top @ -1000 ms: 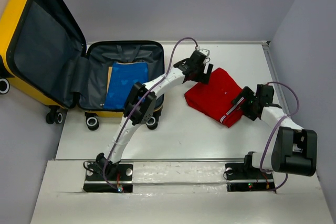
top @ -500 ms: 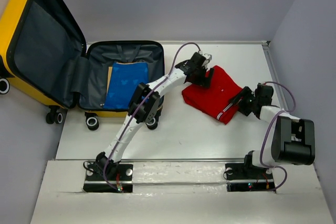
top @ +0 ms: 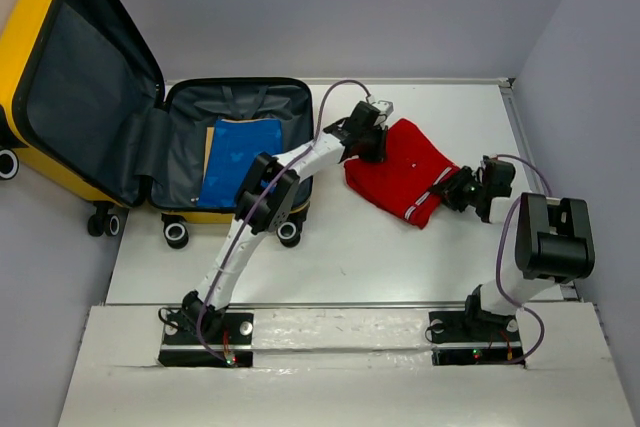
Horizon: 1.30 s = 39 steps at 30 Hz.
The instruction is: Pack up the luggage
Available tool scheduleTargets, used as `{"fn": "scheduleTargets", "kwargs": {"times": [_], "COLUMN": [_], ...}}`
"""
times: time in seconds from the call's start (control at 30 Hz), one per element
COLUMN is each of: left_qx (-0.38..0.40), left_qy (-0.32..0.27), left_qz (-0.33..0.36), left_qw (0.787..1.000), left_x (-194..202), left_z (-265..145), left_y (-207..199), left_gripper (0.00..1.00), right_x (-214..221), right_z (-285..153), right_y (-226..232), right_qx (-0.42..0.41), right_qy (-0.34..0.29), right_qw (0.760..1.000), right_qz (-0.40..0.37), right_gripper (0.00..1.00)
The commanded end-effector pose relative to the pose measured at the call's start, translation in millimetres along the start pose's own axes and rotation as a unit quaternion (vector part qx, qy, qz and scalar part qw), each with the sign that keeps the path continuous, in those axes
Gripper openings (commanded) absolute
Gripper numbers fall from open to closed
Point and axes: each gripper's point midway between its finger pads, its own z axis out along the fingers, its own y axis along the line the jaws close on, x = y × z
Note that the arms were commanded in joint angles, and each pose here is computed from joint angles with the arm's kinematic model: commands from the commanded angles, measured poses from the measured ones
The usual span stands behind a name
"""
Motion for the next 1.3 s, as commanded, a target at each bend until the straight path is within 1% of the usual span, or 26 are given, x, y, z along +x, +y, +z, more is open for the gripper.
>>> {"fn": "scheduleTargets", "kwargs": {"times": [0.0,0.1,0.27,0.33,0.37,0.47,0.5,0.57,0.67,0.73,0.77,0.8,0.83,0.87,0.9,0.93,0.97,1.0,1.03,1.07,1.1,1.13,1.17,1.2,1.23,1.27], "left_qx": [0.051,0.048,0.05,0.044,0.035,0.019,0.012,-0.009,-0.059,-0.094,-0.125,-0.149,-0.174,-0.211,-0.238,-0.26,-0.292,-0.323,-0.341,-0.361,-0.408,-0.419,-0.425,-0.43,-0.426,-0.42], "left_qy": [0.027,0.002,-0.068,-0.094,-0.093,-0.125,-0.129,-0.147,-0.171,-0.17,-0.192,-0.196,-0.195,-0.207,-0.214,-0.206,-0.241,-0.246,-0.249,-0.259,-0.267,-0.265,-0.272,-0.277,-0.297,-0.307], "left_qz": [-0.004,0.0,0.016,0.027,0.029,0.035,0.034,0.028,0.01,-0.01,-0.029,-0.043,-0.06,-0.088,-0.112,-0.129,-0.153,-0.173,-0.186,-0.195,-0.218,-0.228,-0.231,-0.23,-0.222,-0.216], "left_qw": [0.998,0.999,0.996,0.994,0.995,0.991,0.991,0.989,0.983,0.981,0.973,0.968,0.963,0.951,0.941,0.934,0.913,0.898,0.887,0.874,0.846,0.838,0.832,0.828,0.825,0.826], "left_x": [15,-1,-55,-77,-81,-114,-123,-142,-160,-158,-167,-165,-152,-148,-134,-122,-122,-107,-99,-94,-81,-71,-70,-70,-78,-82], "left_z": [-30,-49,-106,-131,-139,-168,-179,-203,-249,-268,-299,-313,-330,-352,-369,-370,-404,-418,-427,-439,-462,-469,-477,-483,-496,-500], "left_y": [-50,-56,-79,-86,-82,-78,-76,-57,-14,21,52,73,94,134,155,180,207,225,240,254,281,289,291,289,276,266], "left_gripper": [0.06,0.06,0.06,0.06,0.06,0.06,0.06,0.06,0.06,0.06,0.06,0.06,0.06,0.06,0.06,0.06,0.06,0.07,0.13,0.42,0.65,0.89,0.99,0.99,0.99,0.99], "right_x": [42,37,21,25,23,29,34,33,32,39,56,63,62,86,95,102,118,128,138,136,166,174,166,169,183,179], "right_z": [10,4,-13,-22,-27,-29,-32,-32,-33,-26,-9,-1,-2,20,29,37,52,61,68,66,89,96,90,95,111,112], "right_y": [30,43,78,102,124,154,178,202,265,287,293,302,330,332,339,348,369,375,382,412,398,400,430,431,406,409], "right_qx": [-0.089,-0.127,-0.159,-0.175,-0.19,-0.197,-0.214,-0.228,-0.27,-0.28,-0.276,-0.279,-0.298,-0.292,-0.29,-0.291,-0.302,-0.3,-0.301,-0.322,-0.289,-0.285,-0.296,-0.281,-0.238,-0.231], "right_qy": [0.069,0.046,0.011,0.012,0.005,0.007,0.011,0.007,0.005,0.017,0.039,0.049,0.048,0.078,0.089,0.097,0.111,0.122,0.129,0.117,0.152,0.149,0.124,0.125,0.152,0.145], "right_qw": [0.993,0.991,0.987,0.984,0.98,0.977,0.972,0.968,0.953,0.949,0.949,0.947,0.94,0.939,0.938,0.936,0.93,0.928,0.925,0.916,0.92,0.911,0.904,0.902,0.902,0.901], "right_qz": [0.02,0.009,-0.023,-0.045,-0.065,-0.085,-0.1,-0.109,-0.134,-0.143,-0.147,-0.15,-0.158,-0.164,-0.167,-0.172,-0.18,-0.186,-0.193,-0.206,-0.218,-0.258,-0.282,-0.302,-0.328,-0.336], "right_gripper": [0.1,0.07,0.07,0.07,0.07,0.07,0.07,0.07,0.07,0.07,0.07,0.07,0.07,0.07,0.07,0.07,0.07,0.07,0.08,0.25,0.42,0.58,0.83,0.89,0.92,0.97]}}
